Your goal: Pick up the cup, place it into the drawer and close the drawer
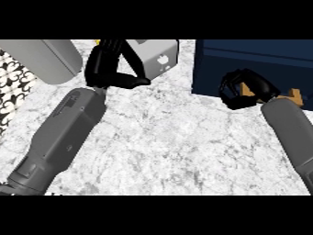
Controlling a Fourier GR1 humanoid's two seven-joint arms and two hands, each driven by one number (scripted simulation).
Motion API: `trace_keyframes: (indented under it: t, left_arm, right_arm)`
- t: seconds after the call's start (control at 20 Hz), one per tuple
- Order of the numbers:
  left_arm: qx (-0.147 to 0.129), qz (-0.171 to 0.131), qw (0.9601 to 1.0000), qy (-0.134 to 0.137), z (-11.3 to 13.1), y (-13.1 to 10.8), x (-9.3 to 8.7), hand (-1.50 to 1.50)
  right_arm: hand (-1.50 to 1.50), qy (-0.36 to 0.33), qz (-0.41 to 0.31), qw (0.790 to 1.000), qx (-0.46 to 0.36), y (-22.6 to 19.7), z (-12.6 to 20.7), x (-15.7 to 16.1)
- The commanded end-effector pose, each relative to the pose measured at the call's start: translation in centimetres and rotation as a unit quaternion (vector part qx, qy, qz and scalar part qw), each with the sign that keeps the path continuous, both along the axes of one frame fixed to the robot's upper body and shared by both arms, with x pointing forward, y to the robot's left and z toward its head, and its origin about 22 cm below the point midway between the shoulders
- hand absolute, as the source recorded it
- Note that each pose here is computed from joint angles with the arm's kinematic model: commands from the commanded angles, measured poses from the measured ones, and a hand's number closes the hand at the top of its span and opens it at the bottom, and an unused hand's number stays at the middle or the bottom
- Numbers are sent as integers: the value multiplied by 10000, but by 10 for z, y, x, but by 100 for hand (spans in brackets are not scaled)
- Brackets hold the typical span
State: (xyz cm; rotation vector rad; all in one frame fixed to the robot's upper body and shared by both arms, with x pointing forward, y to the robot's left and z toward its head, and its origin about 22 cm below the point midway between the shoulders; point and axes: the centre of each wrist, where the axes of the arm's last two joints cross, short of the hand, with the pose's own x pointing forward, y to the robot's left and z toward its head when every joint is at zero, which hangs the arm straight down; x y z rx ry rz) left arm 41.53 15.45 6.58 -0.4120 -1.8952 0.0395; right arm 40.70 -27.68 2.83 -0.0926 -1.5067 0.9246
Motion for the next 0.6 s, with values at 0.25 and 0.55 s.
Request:
trace_keyframes:
  t: [0.25,0.55]
  left_arm:
    - [-37,-173,9998,28,-1,8,-3,-150]
    - [-47,-284,9996,23,-7,14,-7,-150]
  right_arm:
    - [150,-953,-798,9922,-37,-34,97,32]
    - [150,-824,-760,9937,48,-50,97,26]
